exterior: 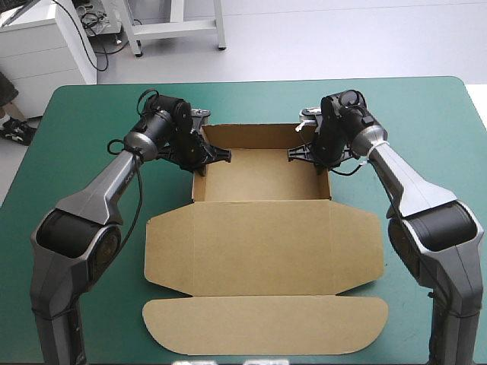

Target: Fold the box

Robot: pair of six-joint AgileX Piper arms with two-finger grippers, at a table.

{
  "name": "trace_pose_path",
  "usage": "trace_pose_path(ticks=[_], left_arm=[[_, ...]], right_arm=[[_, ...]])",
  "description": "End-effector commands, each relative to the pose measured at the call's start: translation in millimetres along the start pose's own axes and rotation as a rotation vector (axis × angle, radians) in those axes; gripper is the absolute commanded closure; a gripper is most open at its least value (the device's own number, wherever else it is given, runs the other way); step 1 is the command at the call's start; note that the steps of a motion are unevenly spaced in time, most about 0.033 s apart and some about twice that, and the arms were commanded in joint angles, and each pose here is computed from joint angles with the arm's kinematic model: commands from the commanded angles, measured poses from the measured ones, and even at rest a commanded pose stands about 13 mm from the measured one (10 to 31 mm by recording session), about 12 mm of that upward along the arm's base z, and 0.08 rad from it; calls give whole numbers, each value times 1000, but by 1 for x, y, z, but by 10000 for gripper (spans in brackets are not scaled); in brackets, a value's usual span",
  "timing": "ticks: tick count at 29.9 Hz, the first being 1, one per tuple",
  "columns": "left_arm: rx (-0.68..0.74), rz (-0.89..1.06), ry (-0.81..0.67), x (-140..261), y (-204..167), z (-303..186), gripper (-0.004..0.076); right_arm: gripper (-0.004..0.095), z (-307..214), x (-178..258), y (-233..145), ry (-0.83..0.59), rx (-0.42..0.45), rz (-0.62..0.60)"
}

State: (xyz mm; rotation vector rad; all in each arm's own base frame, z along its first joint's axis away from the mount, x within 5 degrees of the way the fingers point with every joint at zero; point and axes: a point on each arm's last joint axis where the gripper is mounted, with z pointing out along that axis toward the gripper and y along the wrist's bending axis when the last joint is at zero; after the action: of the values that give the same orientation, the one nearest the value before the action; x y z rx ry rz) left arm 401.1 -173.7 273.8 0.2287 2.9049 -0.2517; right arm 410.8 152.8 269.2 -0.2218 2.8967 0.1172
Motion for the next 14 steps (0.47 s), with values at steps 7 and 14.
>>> trace_pose_path(ticks=[7,14], left_arm=[[78,87,-64,-2,-14,-16,702],[69,110,-36,1,-13,-18,446]], right_arm=[[801,-26,1,8,-50,-50,-61],[511,-26,0,5,-55,-23,-36]])
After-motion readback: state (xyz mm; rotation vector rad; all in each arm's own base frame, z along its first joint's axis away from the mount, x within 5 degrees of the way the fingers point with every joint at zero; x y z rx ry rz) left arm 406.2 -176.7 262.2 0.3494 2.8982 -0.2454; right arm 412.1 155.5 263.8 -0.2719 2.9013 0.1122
